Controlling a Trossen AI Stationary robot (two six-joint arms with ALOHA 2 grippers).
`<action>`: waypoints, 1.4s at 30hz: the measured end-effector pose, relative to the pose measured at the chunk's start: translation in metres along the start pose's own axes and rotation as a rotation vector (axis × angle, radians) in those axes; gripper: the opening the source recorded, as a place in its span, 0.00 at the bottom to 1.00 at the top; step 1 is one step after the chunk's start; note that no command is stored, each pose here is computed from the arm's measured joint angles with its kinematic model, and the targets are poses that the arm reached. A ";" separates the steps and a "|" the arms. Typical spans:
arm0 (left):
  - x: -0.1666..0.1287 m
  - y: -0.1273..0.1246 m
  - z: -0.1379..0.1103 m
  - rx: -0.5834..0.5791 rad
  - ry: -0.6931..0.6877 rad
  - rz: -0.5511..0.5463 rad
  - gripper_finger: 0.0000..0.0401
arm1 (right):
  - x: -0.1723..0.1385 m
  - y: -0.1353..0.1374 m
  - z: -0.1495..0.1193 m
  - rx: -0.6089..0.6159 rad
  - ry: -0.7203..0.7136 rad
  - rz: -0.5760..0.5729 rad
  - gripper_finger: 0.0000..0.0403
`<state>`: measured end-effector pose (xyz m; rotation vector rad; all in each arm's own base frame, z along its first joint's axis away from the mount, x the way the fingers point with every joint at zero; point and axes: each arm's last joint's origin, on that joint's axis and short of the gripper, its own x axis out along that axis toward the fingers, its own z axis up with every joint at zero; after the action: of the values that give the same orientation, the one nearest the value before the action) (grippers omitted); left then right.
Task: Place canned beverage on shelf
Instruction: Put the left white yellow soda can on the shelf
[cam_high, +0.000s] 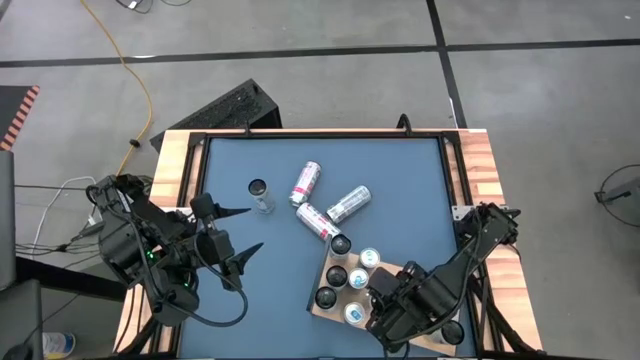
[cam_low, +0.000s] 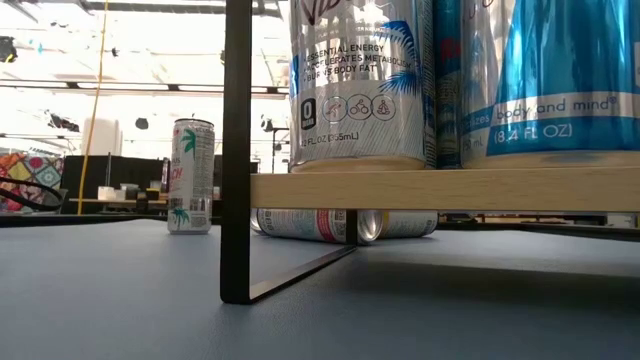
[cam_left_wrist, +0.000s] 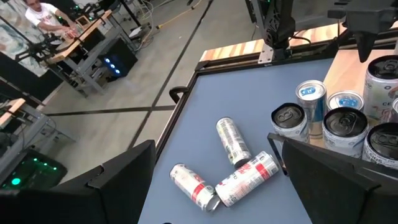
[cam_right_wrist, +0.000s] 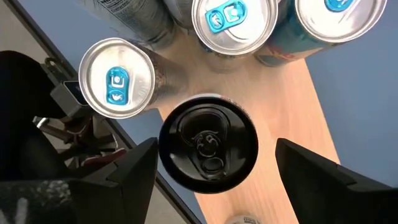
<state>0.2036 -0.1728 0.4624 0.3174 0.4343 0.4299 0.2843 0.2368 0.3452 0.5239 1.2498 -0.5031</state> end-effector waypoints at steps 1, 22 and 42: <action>0.000 0.000 0.000 0.000 0.000 0.000 0.84 | 0.000 0.000 0.000 0.002 -0.003 0.000 0.76; 0.003 -0.005 -0.006 0.030 0.020 0.000 0.84 | 0.002 -0.001 0.006 0.006 -0.030 -0.012 0.76; 0.003 -0.005 -0.006 0.032 0.022 -0.001 0.84 | 0.006 -0.007 0.029 -0.008 0.088 0.009 0.76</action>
<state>0.2048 -0.1743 0.4544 0.3439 0.4628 0.4263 0.3029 0.2127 0.3451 0.5495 1.3326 -0.4717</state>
